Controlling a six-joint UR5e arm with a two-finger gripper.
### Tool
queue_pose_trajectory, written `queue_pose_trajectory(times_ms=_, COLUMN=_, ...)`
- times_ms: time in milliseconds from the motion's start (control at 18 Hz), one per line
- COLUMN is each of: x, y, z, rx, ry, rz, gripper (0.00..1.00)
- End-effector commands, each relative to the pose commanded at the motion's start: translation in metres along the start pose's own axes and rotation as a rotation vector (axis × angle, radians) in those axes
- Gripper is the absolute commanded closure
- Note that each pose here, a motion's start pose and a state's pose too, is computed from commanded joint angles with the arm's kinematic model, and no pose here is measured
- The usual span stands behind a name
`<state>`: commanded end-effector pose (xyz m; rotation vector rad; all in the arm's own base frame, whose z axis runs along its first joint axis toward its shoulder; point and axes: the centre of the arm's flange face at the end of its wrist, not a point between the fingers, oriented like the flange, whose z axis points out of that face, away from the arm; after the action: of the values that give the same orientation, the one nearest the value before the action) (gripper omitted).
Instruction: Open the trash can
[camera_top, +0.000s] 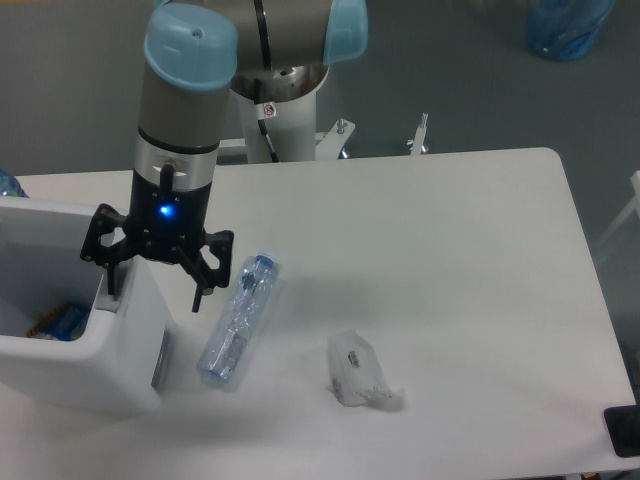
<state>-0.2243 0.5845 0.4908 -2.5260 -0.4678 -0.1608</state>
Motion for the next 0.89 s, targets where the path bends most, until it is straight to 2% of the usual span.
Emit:
queue_pose_trajectory(times_ms=222, x=-0.044, y=-0.011, z=-0.023, rx=0.046, ry=-0.044, rz=-0.043, gripper=0.0)
queue_pose_trajectory(times_ms=333, x=-0.073, y=-0.007, z=-0.019, rx=0.038, ry=-0.065, rz=-0.034, gripper=0.0)
queue_pose_trajectory(times_ms=444, x=-0.107, y=0.004, z=-0.002, rx=-0.008, ry=-0.084, rz=0.014, gripper=0.0)
queue_pose_trajectory(times_ms=556, x=-0.136, y=0.028, z=0.012, rx=-0.076, ry=-0.14, rz=0.054, gripper=0.0)
queue_pose_trajectory(times_ms=611, x=-0.16, y=0.045, z=0.019, rx=-0.137, ry=-0.189, rz=0.118, gripper=0.0)
queue_pose_trajectory(times_ms=722, x=-0.188, y=0.062, z=0.03, rx=-0.221, ry=-0.242, rz=0.201, gripper=0.0)
queue_pose_trajectory(times_ms=889, x=-0.216, y=0.074, z=0.046, rx=-0.29, ry=-0.243, rz=0.302, gripper=0.0)
